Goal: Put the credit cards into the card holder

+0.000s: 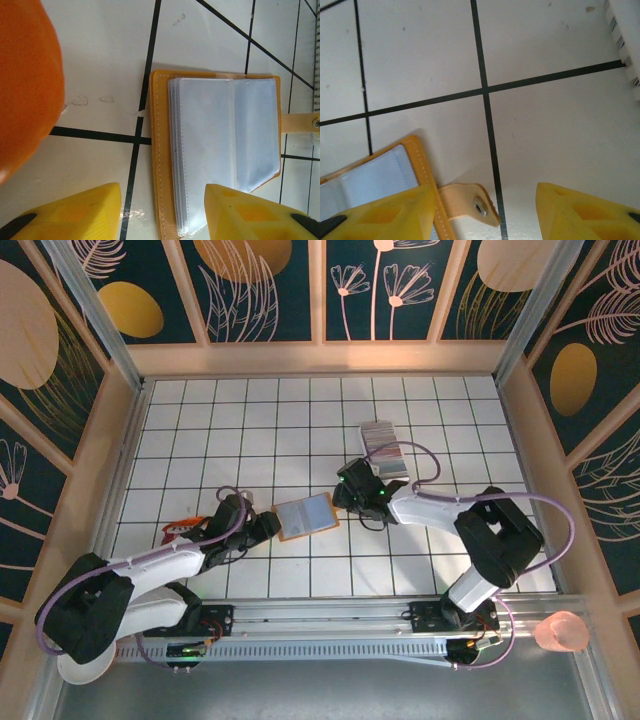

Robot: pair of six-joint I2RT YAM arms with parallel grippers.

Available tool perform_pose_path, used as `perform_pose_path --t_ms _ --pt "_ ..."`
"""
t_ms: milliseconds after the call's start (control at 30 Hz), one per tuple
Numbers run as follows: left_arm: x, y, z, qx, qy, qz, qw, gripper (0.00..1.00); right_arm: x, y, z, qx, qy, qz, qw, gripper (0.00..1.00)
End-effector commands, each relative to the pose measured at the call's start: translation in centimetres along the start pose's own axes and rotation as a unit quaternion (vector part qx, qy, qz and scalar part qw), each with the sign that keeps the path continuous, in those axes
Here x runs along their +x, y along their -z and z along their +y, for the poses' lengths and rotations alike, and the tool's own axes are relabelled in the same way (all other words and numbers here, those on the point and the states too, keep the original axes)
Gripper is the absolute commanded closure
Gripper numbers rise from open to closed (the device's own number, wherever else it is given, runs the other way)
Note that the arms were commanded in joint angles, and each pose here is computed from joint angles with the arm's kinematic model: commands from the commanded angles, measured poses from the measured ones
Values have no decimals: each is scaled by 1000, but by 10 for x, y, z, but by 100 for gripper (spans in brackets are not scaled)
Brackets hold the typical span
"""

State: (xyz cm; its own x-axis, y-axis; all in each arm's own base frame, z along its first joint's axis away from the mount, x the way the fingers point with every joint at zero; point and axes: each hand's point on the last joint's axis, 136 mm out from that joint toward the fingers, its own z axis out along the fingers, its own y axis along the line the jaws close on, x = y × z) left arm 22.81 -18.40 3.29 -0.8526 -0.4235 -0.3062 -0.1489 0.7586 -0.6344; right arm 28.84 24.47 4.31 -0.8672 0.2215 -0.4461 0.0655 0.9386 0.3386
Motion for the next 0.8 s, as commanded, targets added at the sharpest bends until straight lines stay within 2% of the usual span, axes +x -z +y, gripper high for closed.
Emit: perform_pose_path --t_ms 0,367,567,767 --pt "-4 1 -12 16 -13 -1 1000 53 -5 -2 -1 0 -13 -15 1000 47" --pt "-7 7 -16 21 -14 -11 1000 53 5 -9 3 2 19 0 1000 74" --pt "-8 12 -16 22 -16 -15 1000 53 11 2 7 16 47 -7 999 100" --pt "-8 16 -18 27 -17 -17 999 54 26 18 7 28 78 -7 996 100"
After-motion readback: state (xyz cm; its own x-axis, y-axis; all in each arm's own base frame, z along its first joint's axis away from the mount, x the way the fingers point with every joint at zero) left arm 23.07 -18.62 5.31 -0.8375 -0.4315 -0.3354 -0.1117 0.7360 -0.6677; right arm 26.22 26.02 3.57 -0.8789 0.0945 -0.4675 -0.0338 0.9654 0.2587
